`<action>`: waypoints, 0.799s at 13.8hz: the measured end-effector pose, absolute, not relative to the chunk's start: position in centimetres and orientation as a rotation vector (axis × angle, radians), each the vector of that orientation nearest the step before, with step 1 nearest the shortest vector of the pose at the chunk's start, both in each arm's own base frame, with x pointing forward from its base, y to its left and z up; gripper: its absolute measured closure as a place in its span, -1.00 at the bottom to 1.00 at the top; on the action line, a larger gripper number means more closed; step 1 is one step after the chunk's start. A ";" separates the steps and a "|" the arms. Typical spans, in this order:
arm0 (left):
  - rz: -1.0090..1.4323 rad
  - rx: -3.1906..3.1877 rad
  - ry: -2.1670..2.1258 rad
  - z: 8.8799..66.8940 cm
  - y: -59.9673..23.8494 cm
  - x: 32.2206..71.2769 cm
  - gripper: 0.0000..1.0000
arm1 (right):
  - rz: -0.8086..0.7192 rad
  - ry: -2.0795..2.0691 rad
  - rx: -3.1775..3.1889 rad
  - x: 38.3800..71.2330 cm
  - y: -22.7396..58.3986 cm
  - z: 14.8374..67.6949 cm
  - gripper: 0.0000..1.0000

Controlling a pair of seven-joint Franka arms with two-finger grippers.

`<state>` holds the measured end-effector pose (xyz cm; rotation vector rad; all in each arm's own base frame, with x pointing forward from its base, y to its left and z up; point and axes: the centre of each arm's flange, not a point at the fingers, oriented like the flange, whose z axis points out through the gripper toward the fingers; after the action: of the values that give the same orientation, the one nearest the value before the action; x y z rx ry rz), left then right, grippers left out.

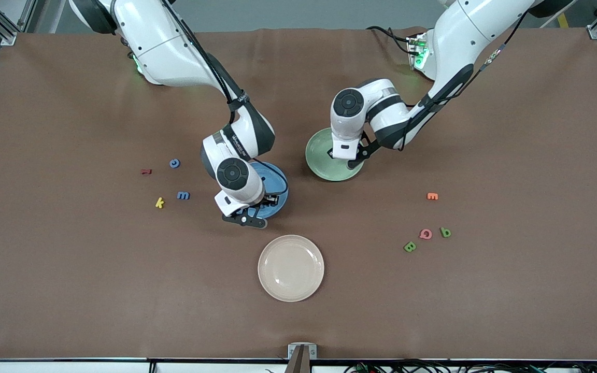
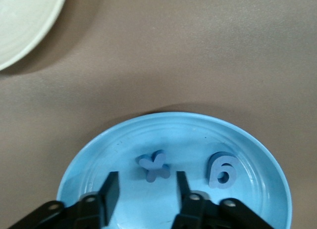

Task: Sort letters by color into matching plates
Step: 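Drop n on green plate with the left gripper while the right gripper drops x, then grasp green B with the left gripper while the right gripper grasps blue m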

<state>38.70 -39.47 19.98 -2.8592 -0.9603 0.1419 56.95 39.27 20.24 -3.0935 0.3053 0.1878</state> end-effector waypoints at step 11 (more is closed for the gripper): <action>0.155 -2.837 -0.973 19.2 -38.5 38.8 0.47 | 0.296 0.511 -3.095 63.0 27.3 26.7 -1.00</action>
<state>38.78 -38.55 19.19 -2.8371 -0.9730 0.1548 62.95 27.28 26.73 -3.0949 0.5114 0.2957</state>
